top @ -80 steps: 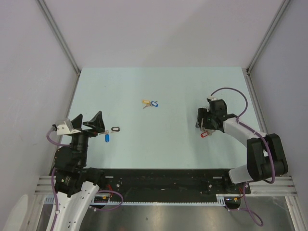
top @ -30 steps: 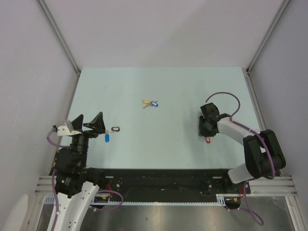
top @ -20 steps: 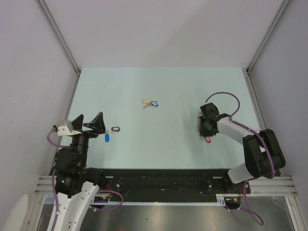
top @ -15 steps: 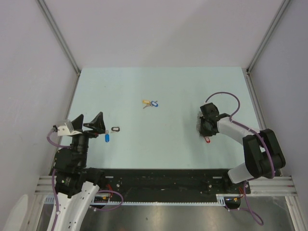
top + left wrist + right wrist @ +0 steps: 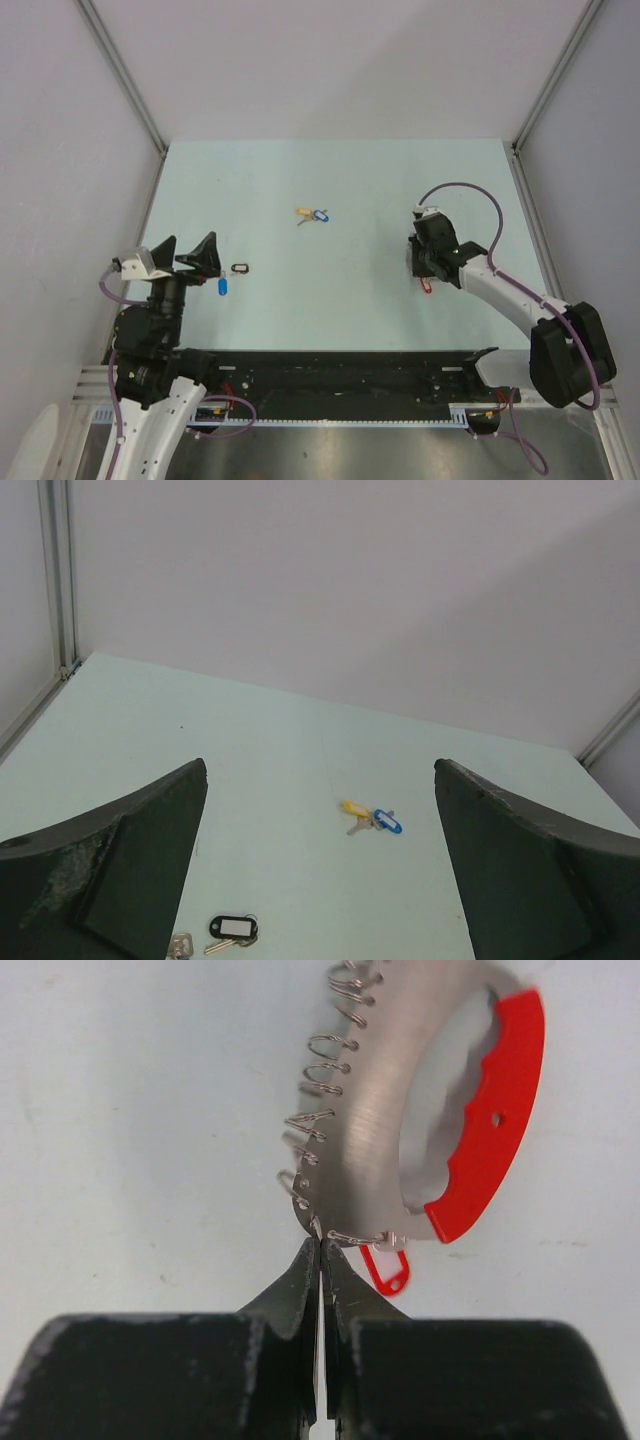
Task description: Put the keys on the keyring
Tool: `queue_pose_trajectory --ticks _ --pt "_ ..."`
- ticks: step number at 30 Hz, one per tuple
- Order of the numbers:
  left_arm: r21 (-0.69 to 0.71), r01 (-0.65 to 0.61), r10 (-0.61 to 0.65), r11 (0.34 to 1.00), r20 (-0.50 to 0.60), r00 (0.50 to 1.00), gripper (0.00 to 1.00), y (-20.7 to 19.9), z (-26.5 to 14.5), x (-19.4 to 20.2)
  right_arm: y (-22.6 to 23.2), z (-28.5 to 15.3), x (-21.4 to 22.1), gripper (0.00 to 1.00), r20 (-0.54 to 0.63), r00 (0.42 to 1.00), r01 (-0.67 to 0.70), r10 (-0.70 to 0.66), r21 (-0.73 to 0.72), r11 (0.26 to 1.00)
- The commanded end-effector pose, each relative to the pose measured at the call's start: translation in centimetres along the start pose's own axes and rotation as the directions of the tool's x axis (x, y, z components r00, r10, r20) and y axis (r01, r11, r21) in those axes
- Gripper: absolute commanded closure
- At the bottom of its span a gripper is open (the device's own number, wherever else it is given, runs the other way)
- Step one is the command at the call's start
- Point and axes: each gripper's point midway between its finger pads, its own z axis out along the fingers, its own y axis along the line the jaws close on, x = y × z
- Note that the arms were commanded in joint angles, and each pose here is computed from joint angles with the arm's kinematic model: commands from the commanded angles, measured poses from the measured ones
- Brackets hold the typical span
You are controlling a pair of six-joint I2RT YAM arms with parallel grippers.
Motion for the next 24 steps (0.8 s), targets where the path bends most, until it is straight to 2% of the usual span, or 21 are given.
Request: queue_pose_trajectory --ticks 1,4,7,14,18,24 --pt "0.032 0.004 -0.004 0.999 -0.003 1.000 0.00 -0.6 0.5 0.2 1.9 -2.8 -3.7 1.00 0.163 0.980 0.119 -0.114 -0.023 0.993" --pt "0.064 -0.005 0.007 0.998 -0.022 1.000 0.00 -1.2 0.7 0.6 2.5 -4.5 -5.2 1.00 0.247 0.951 0.194 -0.188 0.001 0.981" --pt "0.116 -0.014 0.018 0.993 -0.033 0.999 0.00 -2.1 0.8 0.8 4.0 -6.8 -6.4 1.00 0.338 0.898 0.298 -0.281 0.004 0.955" --pt "0.305 -0.023 0.055 0.952 -0.096 0.994 0.00 -5.5 1.4 2.5 8.4 -11.9 -8.0 1.00 0.531 0.728 0.517 -0.434 -0.009 0.856" --pt "0.445 -0.020 0.081 0.895 -0.118 0.990 0.00 -8.0 1.3 3.0 10.4 -14.8 -9.6 1.00 0.650 0.644 0.564 -0.404 -0.046 0.825" --pt "0.647 0.029 0.140 0.762 -0.208 0.968 0.00 -12.0 0.5 4.3 13.5 -18.9 -11.2 1.00 0.799 0.513 0.655 -0.315 -0.127 0.745"
